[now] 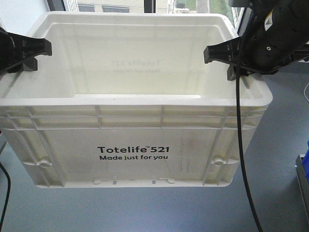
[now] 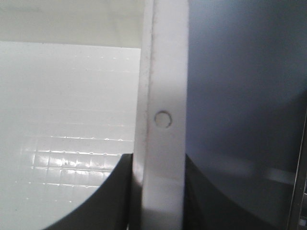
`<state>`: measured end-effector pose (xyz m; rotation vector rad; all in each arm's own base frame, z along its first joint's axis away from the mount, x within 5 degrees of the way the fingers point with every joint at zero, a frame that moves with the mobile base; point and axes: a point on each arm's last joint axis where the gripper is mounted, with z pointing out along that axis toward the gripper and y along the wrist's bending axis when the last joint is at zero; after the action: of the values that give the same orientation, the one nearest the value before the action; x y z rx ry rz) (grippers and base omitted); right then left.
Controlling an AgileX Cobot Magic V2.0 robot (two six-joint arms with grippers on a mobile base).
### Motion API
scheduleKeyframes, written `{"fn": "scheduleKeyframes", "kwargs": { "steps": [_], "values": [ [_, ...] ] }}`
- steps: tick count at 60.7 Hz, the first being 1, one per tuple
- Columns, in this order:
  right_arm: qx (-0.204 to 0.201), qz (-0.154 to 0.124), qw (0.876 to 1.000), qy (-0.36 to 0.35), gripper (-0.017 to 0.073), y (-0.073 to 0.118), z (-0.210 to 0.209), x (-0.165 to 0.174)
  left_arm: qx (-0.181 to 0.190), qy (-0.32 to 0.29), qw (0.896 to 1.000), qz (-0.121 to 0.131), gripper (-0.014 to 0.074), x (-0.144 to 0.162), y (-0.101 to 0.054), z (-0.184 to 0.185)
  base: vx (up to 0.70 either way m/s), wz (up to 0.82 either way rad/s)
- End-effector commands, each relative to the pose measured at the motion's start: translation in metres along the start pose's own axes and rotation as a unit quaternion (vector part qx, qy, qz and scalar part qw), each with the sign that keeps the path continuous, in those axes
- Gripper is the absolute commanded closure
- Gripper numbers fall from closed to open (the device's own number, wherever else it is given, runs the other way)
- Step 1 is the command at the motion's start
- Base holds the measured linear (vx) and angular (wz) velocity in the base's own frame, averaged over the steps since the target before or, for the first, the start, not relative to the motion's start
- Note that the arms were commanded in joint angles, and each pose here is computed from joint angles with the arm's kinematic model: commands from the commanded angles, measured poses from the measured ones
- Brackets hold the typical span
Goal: Move bin from left to right shelf
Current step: 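Carry the tote with both grippers toward the shelf of blue bins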
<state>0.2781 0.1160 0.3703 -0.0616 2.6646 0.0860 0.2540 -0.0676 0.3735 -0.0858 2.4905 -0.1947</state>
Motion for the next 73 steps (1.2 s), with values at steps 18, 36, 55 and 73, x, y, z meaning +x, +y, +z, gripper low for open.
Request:
{"fn": "scheduleKeyframes", "kwargs": {
  "steps": [18, 36, 55, 73],
  "values": [
    [0.008, -0.007, 0.997, -0.079, 0.0529, -0.0087, -0.0277, -0.0098, 0.018, -0.089, 0.996, 0.015, 0.0539, -0.0153, -0.0031, -0.0245, 0.18, 0.01],
    [0.008, -0.007, 0.997, -0.079, 0.0529, -0.0087, -0.0277, -0.0098, 0.018, -0.089, 0.996, 0.015, 0.0539, -0.0153, -0.0031, -0.0245, 0.15, 0.19],
    [0.007, -0.007, 0.997, -0.079, 0.0529, -0.0087, -0.0277, -0.0097, 0.018, -0.089, 0.996, 0.015, 0.0539, -0.0153, -0.0031, -0.0245, 0.12, 0.38],
    [0.007, -0.007, 0.997, -0.079, 0.0529, -0.0087, -0.0277, -0.0097, 0.018, -0.089, 0.996, 0.015, 0.0539, -0.0153, -0.0031, -0.0245, 0.11, 0.43]
  ]
}}
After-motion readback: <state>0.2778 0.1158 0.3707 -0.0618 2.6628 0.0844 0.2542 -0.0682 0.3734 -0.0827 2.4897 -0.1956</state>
